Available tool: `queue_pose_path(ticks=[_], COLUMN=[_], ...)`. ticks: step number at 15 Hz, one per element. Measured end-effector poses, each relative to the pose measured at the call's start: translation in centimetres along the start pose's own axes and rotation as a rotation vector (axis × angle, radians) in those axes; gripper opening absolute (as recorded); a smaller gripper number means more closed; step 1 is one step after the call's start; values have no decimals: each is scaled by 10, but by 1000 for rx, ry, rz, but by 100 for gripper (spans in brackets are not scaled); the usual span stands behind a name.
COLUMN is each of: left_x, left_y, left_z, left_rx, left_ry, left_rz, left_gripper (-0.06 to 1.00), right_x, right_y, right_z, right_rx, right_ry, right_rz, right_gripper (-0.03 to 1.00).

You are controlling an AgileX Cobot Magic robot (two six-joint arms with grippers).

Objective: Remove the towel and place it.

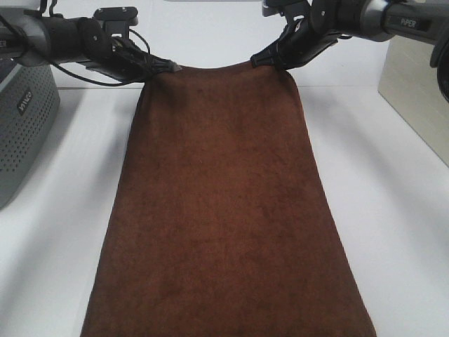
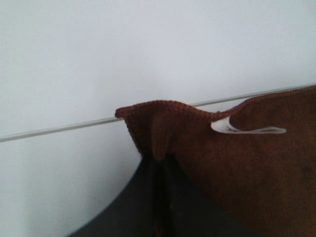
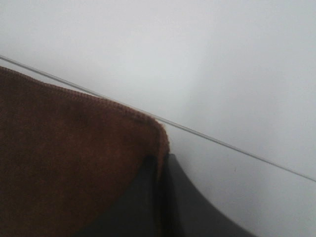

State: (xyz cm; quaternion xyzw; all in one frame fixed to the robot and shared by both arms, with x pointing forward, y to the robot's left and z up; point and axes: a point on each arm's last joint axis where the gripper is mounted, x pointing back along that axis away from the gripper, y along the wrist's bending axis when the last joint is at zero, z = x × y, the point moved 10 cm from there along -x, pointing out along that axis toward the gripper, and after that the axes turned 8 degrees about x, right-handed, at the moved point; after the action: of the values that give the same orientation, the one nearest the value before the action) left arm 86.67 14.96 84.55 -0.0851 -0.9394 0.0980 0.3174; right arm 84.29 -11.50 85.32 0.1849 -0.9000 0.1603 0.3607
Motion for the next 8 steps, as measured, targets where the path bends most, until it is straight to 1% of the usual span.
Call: queue_pose_path(ticks=[4, 8], left_x=[1, 2], left_y=[-1, -2], left_z=[-16, -25], left_rx=[-13, -25], left_ry=[-85, -132], left_rz=[5, 7], left_gripper=[0, 0], right_x=[0, 1], right_y=[-2, -4], right_z=[-8, -15], right_rx=[0, 0], right_ry=[-44, -76], right_rz=[12, 21], right_gripper=[1, 1])
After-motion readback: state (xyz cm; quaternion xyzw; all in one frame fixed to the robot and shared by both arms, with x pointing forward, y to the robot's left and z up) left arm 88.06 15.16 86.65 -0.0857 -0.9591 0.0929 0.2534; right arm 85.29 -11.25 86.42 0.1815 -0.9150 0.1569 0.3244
